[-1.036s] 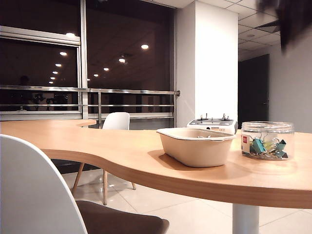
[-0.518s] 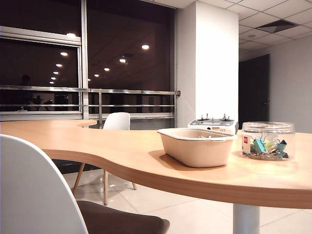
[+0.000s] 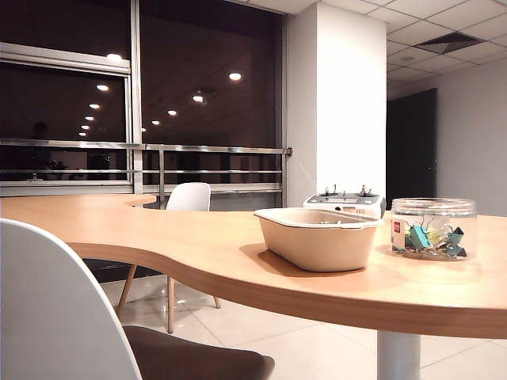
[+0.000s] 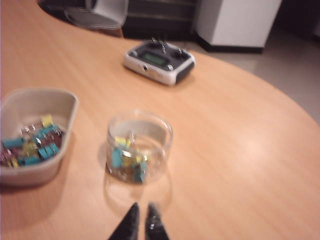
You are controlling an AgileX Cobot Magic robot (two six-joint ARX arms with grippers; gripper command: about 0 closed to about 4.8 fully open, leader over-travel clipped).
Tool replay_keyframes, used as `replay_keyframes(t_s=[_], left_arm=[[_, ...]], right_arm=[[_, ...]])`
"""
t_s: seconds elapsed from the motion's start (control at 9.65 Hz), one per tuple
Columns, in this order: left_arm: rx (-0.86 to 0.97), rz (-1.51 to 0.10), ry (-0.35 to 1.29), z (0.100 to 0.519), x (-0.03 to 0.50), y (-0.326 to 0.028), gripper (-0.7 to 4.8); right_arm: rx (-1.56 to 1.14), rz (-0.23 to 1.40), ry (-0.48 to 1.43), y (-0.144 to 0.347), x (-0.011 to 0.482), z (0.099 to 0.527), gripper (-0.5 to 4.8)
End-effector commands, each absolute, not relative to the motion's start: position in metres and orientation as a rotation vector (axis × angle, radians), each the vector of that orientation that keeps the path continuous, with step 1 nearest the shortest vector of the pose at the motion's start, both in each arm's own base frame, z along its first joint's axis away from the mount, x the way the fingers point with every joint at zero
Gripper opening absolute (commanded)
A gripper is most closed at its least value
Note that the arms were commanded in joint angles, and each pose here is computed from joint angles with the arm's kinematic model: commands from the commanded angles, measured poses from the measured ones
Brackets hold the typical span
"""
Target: Pick up the box filled with clips, pour some clips from it into the rectangular paper box, and then put the clip box back on the table.
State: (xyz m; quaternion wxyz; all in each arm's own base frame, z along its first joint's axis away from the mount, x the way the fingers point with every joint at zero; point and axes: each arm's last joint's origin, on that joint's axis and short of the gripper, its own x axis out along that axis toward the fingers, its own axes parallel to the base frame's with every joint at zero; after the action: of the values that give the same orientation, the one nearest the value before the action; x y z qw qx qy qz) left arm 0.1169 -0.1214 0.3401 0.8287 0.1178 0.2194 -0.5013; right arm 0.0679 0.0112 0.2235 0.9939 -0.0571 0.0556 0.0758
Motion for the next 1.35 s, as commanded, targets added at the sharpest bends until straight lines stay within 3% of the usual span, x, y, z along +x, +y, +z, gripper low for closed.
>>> replay_keyframes(t_s=[0.1,0.41,0.73,0.93,1.04,1.14,1.35], left_arm=[[0.22,-0.854,0.259,0.332,0.106,-0.103,-0.07],[0.057,-0.765,0.208,0.266,0.075,-0.071,-0.07],[-0.025,-0.541,0.027,0.238,0.051,-0.04,-0.07],[0.004,-0.318,0.032,0.225,0.06,-0.038,-0.07],[-0.023,-0.31,-0.011,0.215,0.069,-0.039,-0.07],[-0.013,-0.189,0.027,0.177,0.092,-0.017,-0.07],[-0.016,-0.149,0.058,0.162,0.096,-0.008,-0.07]], right_arm=[[-0.102,0.16,0.051,0.011,0.066,0.231,0.22],[-0.103,0.133,0.049,0.01,0.066,0.232,0.22],[-0.103,0.134,0.049,0.01,0.066,0.232,0.22],[-0.105,0.109,0.057,0.01,0.066,0.231,0.22],[-0.105,0.112,0.057,0.01,0.066,0.231,0.22],[-0.105,0.108,0.058,0.01,0.066,0.231,0.22],[-0.105,0.108,0.058,0.01,0.066,0.231,0.22]])
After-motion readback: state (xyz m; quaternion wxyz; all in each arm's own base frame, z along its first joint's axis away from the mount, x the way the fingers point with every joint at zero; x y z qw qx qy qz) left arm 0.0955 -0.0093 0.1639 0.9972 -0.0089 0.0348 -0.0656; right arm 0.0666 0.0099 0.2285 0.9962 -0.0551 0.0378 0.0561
